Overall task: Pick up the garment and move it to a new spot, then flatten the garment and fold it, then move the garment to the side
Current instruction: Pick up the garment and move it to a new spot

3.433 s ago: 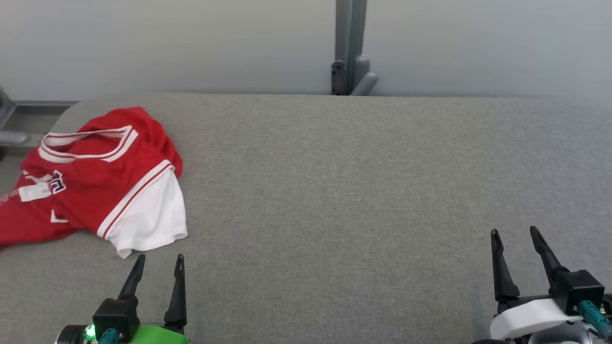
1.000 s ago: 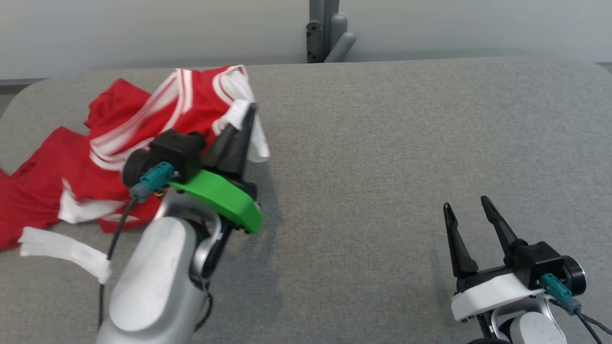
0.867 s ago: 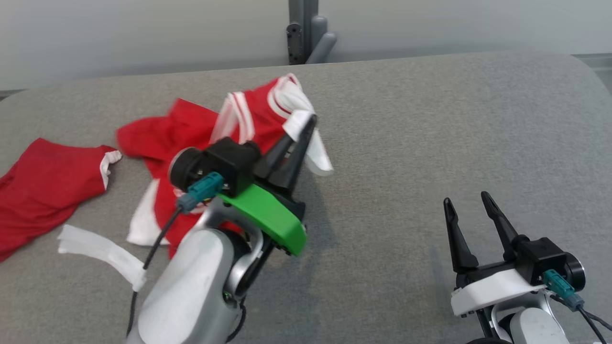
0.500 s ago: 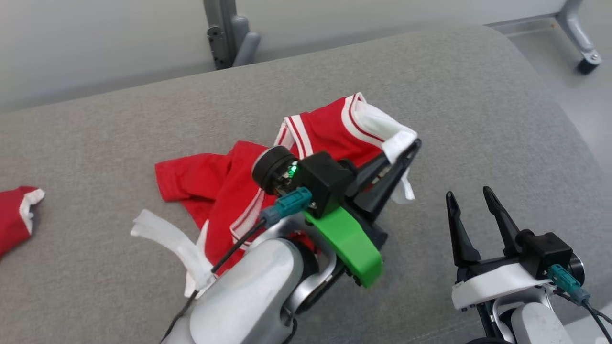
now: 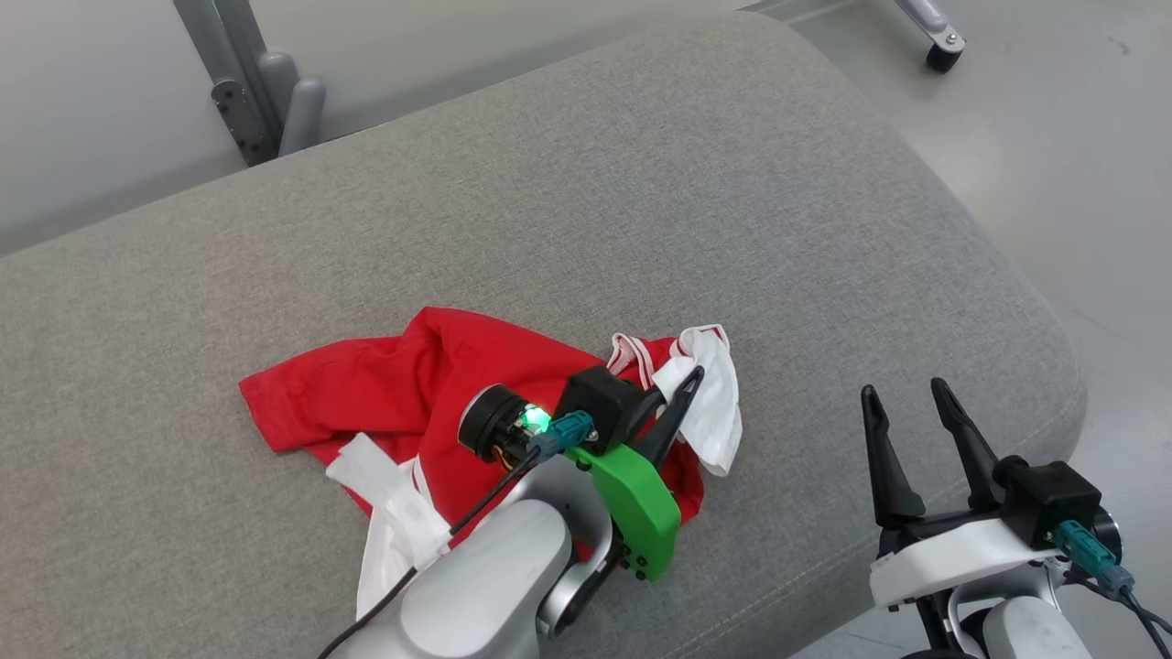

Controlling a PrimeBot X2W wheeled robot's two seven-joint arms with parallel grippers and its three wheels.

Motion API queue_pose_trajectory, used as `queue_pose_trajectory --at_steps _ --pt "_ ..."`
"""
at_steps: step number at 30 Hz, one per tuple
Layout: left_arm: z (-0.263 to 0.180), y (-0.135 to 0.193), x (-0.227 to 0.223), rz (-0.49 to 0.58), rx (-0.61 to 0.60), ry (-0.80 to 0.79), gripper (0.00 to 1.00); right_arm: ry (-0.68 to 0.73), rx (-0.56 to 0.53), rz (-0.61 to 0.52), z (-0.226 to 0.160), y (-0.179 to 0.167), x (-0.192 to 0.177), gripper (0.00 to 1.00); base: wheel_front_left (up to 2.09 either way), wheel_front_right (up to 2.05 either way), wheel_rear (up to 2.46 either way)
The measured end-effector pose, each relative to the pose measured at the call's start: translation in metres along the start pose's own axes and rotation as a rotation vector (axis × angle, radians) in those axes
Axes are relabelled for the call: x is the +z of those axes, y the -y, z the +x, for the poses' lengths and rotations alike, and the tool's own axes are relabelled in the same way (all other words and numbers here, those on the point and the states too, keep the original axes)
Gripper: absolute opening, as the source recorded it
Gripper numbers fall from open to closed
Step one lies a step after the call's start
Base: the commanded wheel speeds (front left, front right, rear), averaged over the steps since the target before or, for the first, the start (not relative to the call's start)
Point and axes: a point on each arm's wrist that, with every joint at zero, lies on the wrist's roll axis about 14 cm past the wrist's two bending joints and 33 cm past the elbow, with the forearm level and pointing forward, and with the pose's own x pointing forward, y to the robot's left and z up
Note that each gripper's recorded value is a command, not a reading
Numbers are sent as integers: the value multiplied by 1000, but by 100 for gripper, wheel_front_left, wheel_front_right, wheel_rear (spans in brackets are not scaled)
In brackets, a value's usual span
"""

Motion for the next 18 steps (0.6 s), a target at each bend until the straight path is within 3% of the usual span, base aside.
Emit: queue_pose_trajectory --at_steps 1,2,10,15,18 --pt "0 -1 -2 -10 3 6 42 -5 -9 -3 -2 3 -1 100 0 0 0" --pt "0 -3 -3 -17 9 13 100 -6 -11 -6 -2 4 -1 100 0 0 0" --pt "-18 -19 -9 -101 100 48 100 -3 45 -26 8 -12 -2 100 0 0 0" --pt "-69 -58 -39 -64 240 -12 100 -10 77 -39 7 -21 -6 100 0 0 0" --pt "-97 -73 -30 -52 334 47 100 -15 97 -42 6 -26 -8 100 0 0 0"
